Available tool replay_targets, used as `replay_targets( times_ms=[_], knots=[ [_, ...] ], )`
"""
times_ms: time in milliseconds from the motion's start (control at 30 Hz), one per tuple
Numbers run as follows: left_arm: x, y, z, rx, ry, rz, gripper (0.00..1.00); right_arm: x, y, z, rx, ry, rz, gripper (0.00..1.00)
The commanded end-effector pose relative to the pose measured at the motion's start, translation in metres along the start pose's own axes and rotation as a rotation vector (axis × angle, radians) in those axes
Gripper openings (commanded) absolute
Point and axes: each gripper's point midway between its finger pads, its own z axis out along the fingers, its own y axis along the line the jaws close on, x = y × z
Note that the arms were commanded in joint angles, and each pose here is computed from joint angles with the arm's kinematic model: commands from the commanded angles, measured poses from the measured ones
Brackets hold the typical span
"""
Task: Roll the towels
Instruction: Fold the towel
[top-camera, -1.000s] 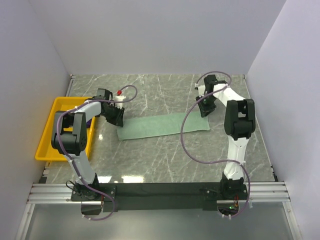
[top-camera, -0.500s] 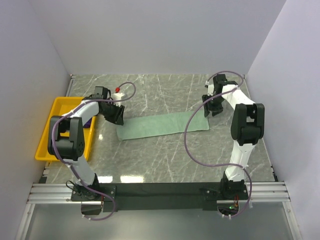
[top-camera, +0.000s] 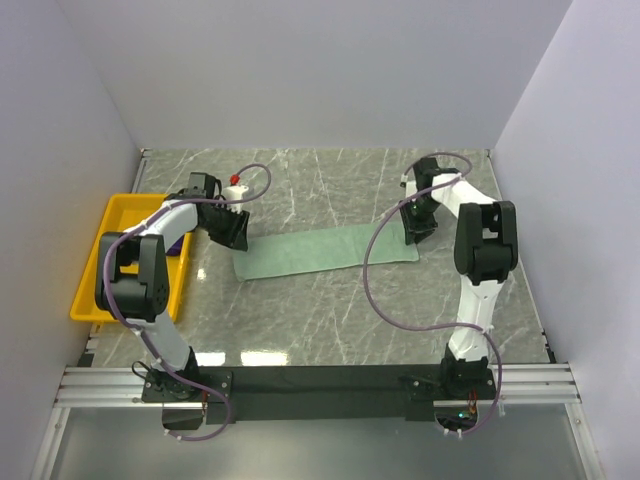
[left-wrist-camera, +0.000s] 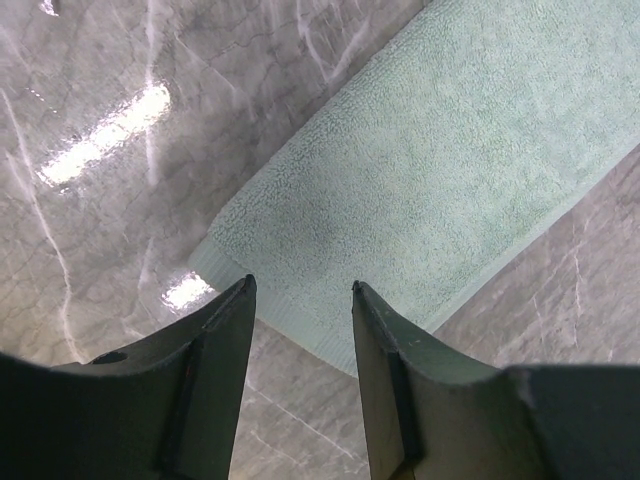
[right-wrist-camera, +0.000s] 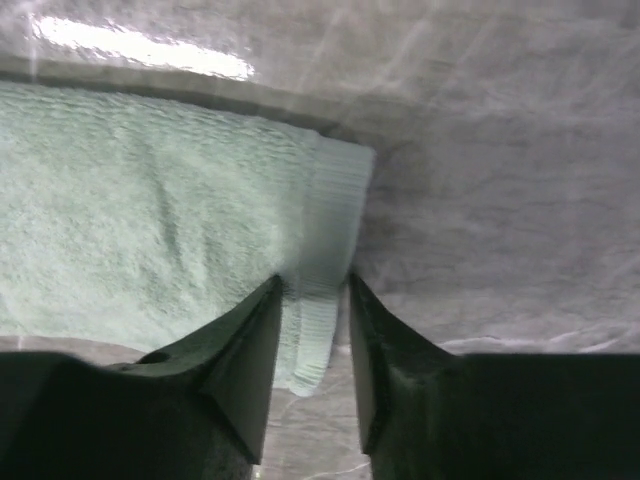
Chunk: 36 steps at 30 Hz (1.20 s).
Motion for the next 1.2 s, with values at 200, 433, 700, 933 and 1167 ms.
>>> replay_targets(
  times_ms=[200,433,700,933,1167],
  knots=[
    [-0.026,0.002,-0.02,-0.049,-0.081,0.042,0.51,0.021,0.011,0.018,0.033,0.104,-0.028,0.07],
    [-0.033,0.0,-0.022,-0.04,-0.094,0.043,0.51,0.013,-0.035,-0.022,0.086,0.007,0.028,0.0],
    [-0.034,-0.002,-0.023,-0.03,-0.103,0.049,0.5,-0.004,-0.053,-0.083,0.088,-0.111,0.02,0.0],
    [-0.033,0.0,-0.021,-0.032,-0.094,0.037,0.49,0.001,-0.031,-0.085,0.061,-0.108,-0.021,0.0],
    [-0.032,0.0,-0.021,-0.032,-0.087,0.042,0.48,-0.006,0.002,-0.096,-0.007,-0.13,-0.081,0.0]
  ],
)
